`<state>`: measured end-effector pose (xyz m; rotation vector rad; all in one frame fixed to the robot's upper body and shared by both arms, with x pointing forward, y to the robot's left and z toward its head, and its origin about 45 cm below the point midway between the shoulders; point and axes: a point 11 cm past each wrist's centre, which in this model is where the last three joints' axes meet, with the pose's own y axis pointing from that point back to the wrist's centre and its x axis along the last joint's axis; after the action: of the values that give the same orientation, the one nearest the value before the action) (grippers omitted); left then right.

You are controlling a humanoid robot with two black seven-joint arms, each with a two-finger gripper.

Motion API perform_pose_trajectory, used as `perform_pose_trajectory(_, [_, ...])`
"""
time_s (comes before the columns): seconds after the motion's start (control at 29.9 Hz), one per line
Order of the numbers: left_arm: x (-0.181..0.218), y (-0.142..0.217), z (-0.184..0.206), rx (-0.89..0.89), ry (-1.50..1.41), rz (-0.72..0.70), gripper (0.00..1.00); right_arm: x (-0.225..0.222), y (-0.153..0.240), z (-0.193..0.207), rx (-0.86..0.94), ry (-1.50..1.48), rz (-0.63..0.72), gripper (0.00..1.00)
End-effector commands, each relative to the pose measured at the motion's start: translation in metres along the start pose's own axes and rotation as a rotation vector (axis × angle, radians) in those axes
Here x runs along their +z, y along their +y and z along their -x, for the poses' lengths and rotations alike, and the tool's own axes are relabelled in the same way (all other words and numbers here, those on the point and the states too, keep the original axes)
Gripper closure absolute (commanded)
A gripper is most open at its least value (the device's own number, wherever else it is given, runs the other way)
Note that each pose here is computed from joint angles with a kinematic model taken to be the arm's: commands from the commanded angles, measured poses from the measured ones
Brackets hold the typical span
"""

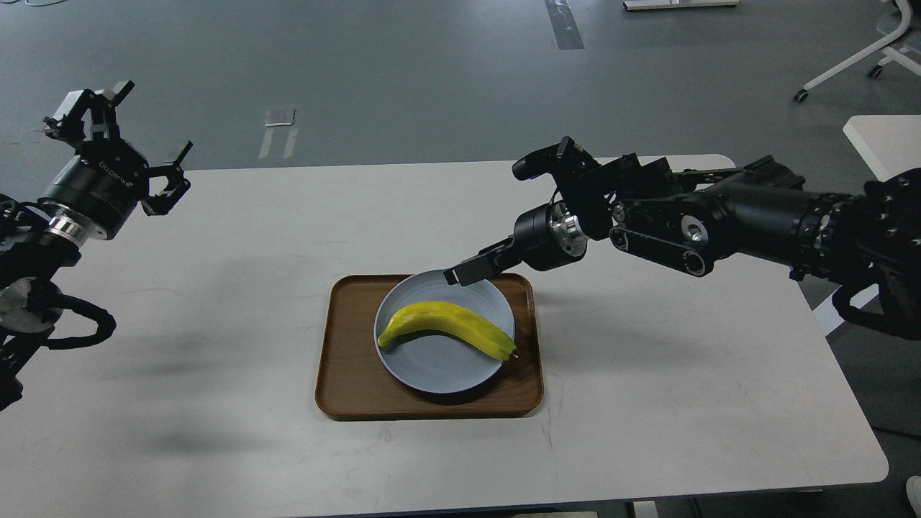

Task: Place banana on plate with both arms
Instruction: 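Open the right gripper and raise it away from the plate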

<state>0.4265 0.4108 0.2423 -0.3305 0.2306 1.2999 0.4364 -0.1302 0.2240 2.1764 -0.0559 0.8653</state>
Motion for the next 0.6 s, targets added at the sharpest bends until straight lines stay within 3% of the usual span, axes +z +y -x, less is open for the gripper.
perform_pose_trajectory(0.0, [0.0, 0.001, -0.001, 0.003, -0.001, 0.0, 0.01, 0.031, 0.046, -0.022, 0.227, -0.226, -0.045, 0.0])
perform_pose_trajectory(0.3, [-0.009, 0.003, 0.0, 0.006, 0.012, -0.011, 0.01, 0.096, 0.112, -0.004, 0.698, -0.86, -0.275, 0.0])
perform_pose_trajectory(0.57, [-0.019, 0.001, 0.006, -0.003, 0.031, -0.023, 0.01, 0.131, 0.119, 0.041, 0.921, -1.251, -0.411, 0.0])
